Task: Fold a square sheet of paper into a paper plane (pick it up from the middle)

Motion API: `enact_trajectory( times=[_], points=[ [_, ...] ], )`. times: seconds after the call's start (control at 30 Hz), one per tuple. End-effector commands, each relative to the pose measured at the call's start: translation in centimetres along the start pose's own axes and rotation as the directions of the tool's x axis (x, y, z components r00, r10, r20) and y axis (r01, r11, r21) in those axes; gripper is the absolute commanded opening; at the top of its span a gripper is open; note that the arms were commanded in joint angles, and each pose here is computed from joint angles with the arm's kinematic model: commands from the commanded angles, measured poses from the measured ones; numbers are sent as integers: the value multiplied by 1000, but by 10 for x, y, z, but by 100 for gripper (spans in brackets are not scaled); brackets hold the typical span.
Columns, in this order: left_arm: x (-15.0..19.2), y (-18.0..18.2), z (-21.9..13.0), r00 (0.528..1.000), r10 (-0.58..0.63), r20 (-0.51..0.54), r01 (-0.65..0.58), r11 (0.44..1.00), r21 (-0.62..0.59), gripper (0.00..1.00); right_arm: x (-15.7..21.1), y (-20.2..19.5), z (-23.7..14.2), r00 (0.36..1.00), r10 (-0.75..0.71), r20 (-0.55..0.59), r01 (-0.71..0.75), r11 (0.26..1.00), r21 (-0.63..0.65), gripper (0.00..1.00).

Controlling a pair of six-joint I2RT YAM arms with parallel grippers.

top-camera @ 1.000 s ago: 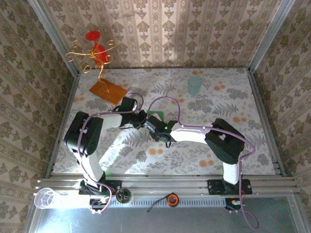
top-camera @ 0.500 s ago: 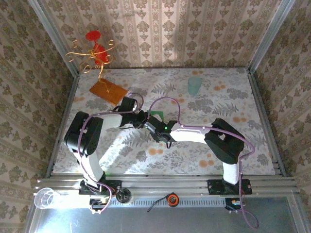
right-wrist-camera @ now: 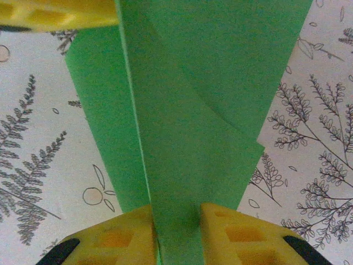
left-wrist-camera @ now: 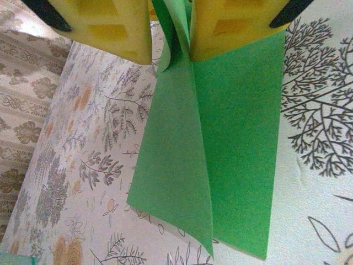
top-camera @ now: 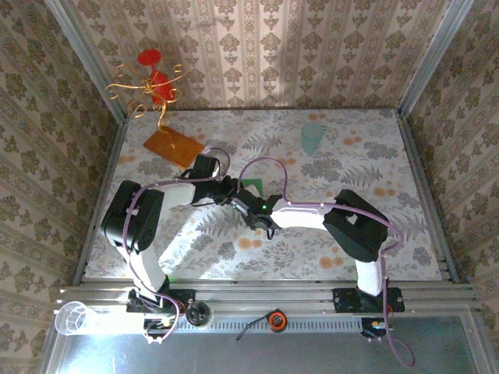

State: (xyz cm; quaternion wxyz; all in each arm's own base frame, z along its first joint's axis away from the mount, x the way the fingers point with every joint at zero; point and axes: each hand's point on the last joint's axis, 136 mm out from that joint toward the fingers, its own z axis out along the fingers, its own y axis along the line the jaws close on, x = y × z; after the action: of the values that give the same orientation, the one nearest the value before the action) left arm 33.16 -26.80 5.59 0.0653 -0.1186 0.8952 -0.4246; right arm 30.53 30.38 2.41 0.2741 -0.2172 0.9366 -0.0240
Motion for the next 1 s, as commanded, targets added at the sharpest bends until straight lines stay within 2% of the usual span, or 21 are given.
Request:
enact_trajectory(
  times=[0.0,0.43,0.77,0.97],
  points=[
    [1,-10,-6,1000,7,3,-7,999,31,26,-3,-2,2,1000,2,-1,-2,999,36,28],
    [-2,-9,-10,1000,3,25,-4,1000,26,26,-1,7,3,1000,-13,2,13,1000,-25,16],
    [-14,-3,-28,996,-8,87,7,1000,3,32,16,14,4,999,-41,-4,40,994,-101,12],
    [-19,2,-44,989,-5,145,9,1000,-23,34,33,21,6,1000,-16,-12,13,976,-217,11]
  ],
)
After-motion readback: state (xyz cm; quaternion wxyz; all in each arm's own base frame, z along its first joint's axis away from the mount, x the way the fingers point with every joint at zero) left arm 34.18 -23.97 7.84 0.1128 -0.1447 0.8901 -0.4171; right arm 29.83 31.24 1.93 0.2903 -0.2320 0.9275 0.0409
